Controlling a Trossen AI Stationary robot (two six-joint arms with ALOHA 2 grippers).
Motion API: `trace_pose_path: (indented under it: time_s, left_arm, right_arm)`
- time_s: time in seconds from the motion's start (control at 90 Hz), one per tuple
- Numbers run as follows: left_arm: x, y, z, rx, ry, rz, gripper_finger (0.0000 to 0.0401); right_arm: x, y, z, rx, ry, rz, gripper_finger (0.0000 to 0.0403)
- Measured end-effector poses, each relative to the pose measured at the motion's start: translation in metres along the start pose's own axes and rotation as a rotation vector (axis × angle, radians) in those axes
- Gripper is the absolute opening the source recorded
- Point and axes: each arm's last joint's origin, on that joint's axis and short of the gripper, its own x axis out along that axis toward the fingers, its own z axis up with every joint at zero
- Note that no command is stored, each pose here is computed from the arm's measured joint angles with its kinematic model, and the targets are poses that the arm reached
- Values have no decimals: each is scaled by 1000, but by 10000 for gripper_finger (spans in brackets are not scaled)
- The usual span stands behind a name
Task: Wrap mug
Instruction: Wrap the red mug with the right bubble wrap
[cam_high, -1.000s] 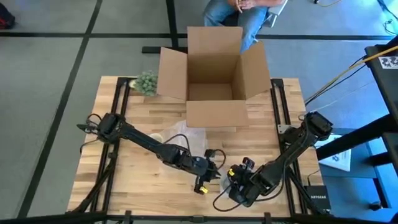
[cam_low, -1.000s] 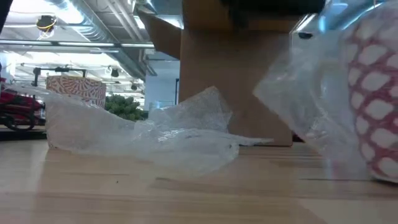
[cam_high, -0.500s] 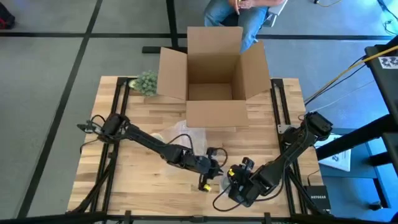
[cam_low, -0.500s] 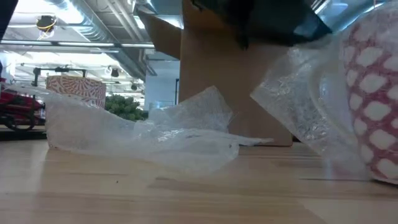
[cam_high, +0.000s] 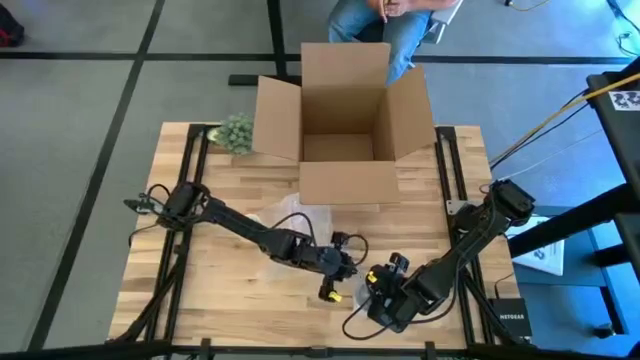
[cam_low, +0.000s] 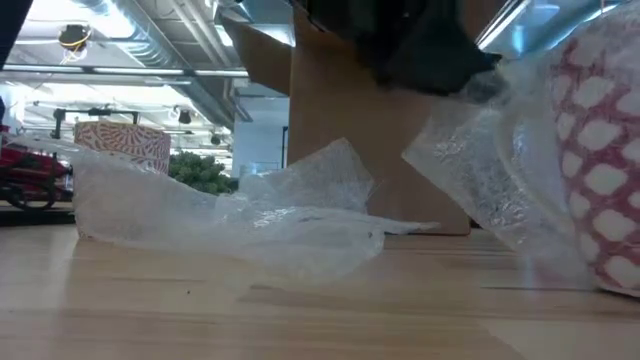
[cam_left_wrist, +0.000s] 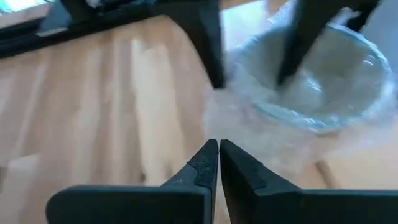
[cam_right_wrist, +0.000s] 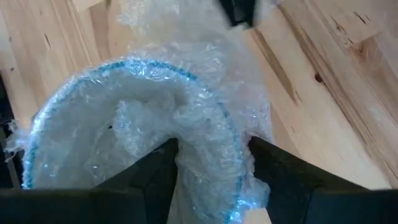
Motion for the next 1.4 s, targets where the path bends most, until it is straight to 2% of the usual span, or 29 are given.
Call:
trace_pose_path:
  time_s: [0.122,0.356,0.478,0.689,0.944,1.044,1.256,1.4]
  left_arm:
    - [0,0,-2,4,19,-22,27]
    - [-2,-1,-15,38,161,-74,112]
    - [-3,-3,-12,26,131,-165,143]
    - [-2,-1,-1,9,18,-132,158]
    - [7,-8,-1,27,-51,-181,150]
    - [12,-11,-5,30,-56,-184,119]
    - [8,-14,-1,38,-59,-126,14]
    - [1,-17,14,7,-104,-121,11]
  right_arm:
    - [0,0,0,0,0,0,183]
    - [0,0,0,0,0,1,183]
    - [0,0,0,-1,0,1,183]
    - [0,0,0,-2,0,0,183]
    - [0,0,0,-2,-10,-3,183]
    - [0,0,0,-3,-14,-5,183]
    - [-1,0,0,-1,-15,-4,183]
    - [0,1,1,3,-20,2,183]
